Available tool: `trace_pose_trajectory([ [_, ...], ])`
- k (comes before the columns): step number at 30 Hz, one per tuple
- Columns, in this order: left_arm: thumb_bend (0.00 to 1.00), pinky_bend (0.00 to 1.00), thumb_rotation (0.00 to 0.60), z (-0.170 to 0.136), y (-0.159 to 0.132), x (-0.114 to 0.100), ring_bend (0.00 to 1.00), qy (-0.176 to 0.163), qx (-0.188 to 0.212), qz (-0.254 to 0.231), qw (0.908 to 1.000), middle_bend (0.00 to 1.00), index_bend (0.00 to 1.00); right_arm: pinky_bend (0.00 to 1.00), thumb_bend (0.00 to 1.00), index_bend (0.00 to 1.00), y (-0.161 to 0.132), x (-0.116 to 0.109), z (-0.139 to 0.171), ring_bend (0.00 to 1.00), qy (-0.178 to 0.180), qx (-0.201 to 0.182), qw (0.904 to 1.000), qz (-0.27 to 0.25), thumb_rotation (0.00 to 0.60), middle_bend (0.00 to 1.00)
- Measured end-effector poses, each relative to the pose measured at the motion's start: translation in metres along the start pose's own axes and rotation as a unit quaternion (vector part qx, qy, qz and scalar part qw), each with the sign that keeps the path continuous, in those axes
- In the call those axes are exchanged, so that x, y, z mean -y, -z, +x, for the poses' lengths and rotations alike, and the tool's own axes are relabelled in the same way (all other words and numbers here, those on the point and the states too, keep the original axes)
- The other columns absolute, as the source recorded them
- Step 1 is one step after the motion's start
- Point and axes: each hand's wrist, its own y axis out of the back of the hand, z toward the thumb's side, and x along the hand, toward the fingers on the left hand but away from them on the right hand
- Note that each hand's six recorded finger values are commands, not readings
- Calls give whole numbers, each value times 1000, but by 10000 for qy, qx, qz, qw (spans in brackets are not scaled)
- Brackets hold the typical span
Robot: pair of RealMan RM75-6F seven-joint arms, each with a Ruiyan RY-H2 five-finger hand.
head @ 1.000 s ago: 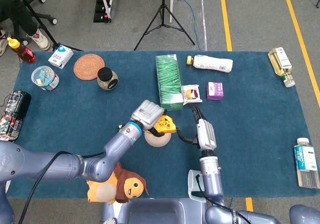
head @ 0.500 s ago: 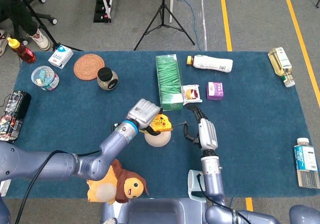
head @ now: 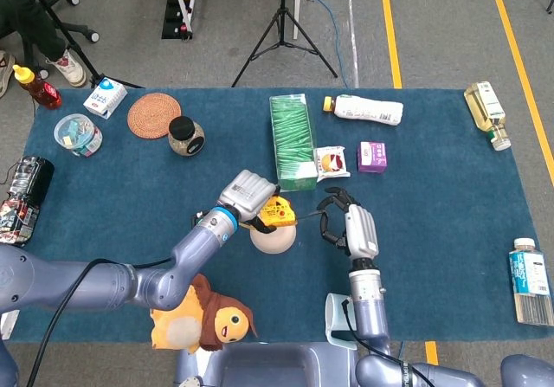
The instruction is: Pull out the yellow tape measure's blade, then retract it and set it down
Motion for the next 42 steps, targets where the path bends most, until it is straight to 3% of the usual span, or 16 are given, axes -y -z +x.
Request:
trace_pose_trajectory([
  [15,268,493,436,2,1,2,369,32,-27,39,10000,447,589,310,647,659,3,-4,-1,383,77,40,10000,-1,600,397],
  [26,267,493,436,-6,16,3,369,-19,-98,274,9996,446,589,312,656,661,12,-15,-1,387,157,162,9997,26,600,400],
  [42,268,493,429,-33,61,9,369,-113,-309,699,9970,447,588,312,668,661,33,-45,-1,387,381,474,9982,-6,600,400],
])
